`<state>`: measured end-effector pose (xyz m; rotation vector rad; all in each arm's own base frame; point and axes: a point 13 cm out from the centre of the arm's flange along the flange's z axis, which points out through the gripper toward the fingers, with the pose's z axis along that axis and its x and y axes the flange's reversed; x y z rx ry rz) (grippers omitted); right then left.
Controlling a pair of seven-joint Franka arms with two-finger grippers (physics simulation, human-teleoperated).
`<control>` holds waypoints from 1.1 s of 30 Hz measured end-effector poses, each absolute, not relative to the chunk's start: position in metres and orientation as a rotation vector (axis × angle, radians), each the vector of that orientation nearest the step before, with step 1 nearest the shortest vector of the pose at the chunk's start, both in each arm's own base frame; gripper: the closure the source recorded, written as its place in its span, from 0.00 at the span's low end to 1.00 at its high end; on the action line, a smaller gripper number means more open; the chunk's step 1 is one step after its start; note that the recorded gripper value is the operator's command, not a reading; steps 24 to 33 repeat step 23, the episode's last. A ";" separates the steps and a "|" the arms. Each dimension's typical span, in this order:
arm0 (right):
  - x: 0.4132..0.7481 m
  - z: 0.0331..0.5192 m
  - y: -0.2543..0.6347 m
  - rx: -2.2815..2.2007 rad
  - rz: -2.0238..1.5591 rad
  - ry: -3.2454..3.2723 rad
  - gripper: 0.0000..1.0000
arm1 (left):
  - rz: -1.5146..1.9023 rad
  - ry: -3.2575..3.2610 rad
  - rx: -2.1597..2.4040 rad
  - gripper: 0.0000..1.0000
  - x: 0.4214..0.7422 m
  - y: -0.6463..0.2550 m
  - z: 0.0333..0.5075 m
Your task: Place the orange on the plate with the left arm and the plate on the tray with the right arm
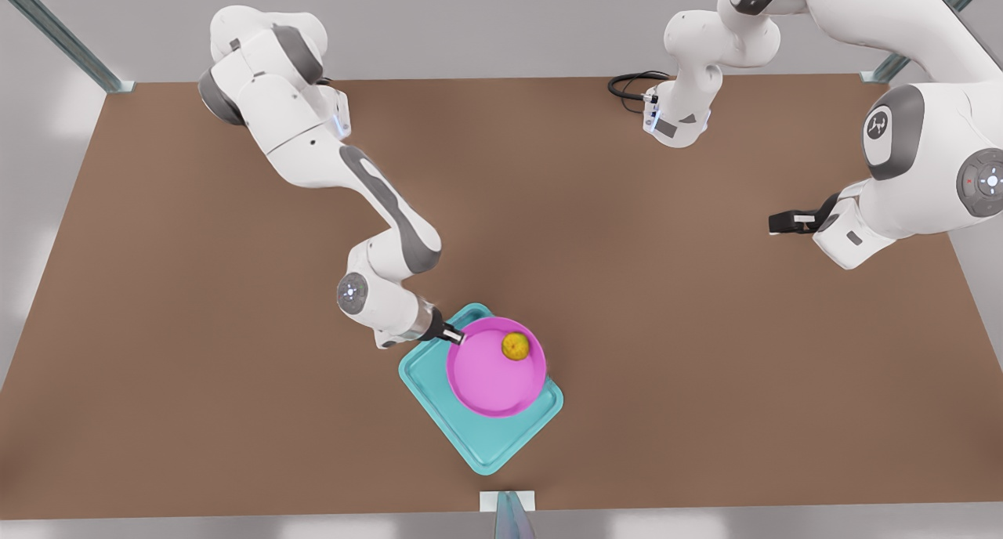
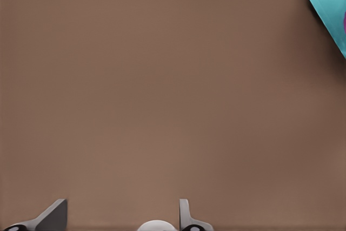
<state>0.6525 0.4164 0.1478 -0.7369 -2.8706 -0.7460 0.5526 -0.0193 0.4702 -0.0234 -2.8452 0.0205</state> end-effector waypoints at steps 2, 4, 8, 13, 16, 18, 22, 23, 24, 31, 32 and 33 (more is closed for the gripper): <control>0.660 0.148 0.406 -0.758 -0.752 -2.870 0.79 | 0.021 -2.845 -0.024 0.00 0.552 -0.019 0.471; 0.664 0.147 0.400 -0.767 -0.752 -2.871 0.61 | 0.021 -2.843 -0.024 0.00 0.552 -0.019 0.471; 0.663 0.150 0.402 -0.757 -0.751 -2.878 0.00 | 0.021 -2.842 -0.025 0.00 0.552 -0.019 0.471; 0.662 0.208 0.400 -0.709 -0.769 -2.908 0.00 | 0.020 -2.842 -0.025 0.00 0.552 -0.019 0.470; 0.666 0.357 0.268 -0.630 -0.563 -3.065 0.00 | 0.020 -2.842 -0.025 0.00 0.552 -0.019 0.470; 0.642 0.452 0.174 -0.548 -0.271 -3.233 0.00 | 0.020 -2.841 -0.025 0.00 0.552 -0.019 0.470; 0.591 0.517 0.070 -0.478 0.101 -3.249 0.00 | 0.021 -2.838 -0.028 0.00 0.552 -0.020 0.469; 0.581 0.520 0.058 -0.455 0.151 -3.227 0.00 | 0.021 -2.837 -0.029 0.00 0.552 -0.021 0.468; 0.581 0.520 0.058 -0.455 0.151 -3.227 0.00 | 0.021 -2.837 -0.029 0.00 0.552 -0.021 0.468; 0.581 0.520 0.058 -0.455 0.151 -3.227 0.00 | 0.021 -2.837 -0.029 0.00 0.552 -0.021 0.468; 0.581 0.520 0.058 -0.455 0.151 -3.227 0.00 | 0.021 -2.837 -0.029 0.00 0.552 -0.021 0.468; 0.581 0.520 0.058 -0.455 0.151 -3.227 0.00 | 0.021 -2.837 -0.029 0.00 0.552 -0.021 0.468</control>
